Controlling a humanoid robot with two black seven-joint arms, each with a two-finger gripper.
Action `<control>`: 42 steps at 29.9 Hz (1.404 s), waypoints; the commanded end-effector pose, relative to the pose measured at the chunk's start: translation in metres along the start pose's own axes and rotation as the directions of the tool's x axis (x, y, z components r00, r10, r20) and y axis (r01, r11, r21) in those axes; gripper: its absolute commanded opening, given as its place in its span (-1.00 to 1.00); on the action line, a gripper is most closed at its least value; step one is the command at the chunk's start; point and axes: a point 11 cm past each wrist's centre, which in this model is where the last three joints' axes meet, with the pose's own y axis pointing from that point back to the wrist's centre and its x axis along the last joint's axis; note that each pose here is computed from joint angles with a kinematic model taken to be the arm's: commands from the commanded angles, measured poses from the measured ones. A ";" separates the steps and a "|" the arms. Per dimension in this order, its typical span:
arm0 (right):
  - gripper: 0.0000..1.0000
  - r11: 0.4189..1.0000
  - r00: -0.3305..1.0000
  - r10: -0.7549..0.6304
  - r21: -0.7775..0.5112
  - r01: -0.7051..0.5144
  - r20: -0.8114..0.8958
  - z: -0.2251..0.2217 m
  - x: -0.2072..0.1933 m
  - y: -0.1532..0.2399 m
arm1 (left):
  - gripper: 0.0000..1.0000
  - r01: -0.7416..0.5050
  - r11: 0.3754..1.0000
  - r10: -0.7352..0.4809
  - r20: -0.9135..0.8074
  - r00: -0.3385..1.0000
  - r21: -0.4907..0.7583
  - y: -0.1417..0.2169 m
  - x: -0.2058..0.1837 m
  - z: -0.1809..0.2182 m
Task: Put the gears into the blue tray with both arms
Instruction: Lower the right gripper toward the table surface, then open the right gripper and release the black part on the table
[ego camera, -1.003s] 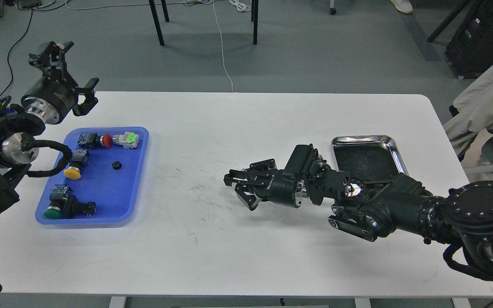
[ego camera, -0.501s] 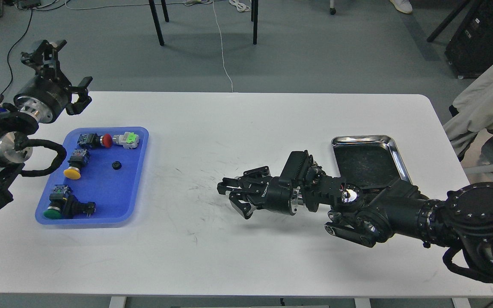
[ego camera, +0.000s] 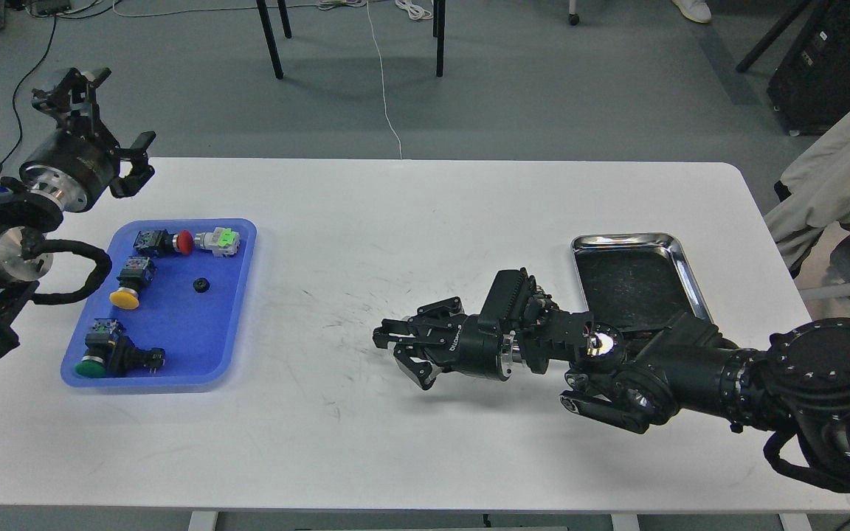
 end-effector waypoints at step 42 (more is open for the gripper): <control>-0.88 0.986 0.979 0.151 -0.088 -0.140 0.138 -0.001 -0.002 -0.001 | 0.97 -0.017 1.000 0.018 0.032 0.999 -0.008 0.006 0.013 0.013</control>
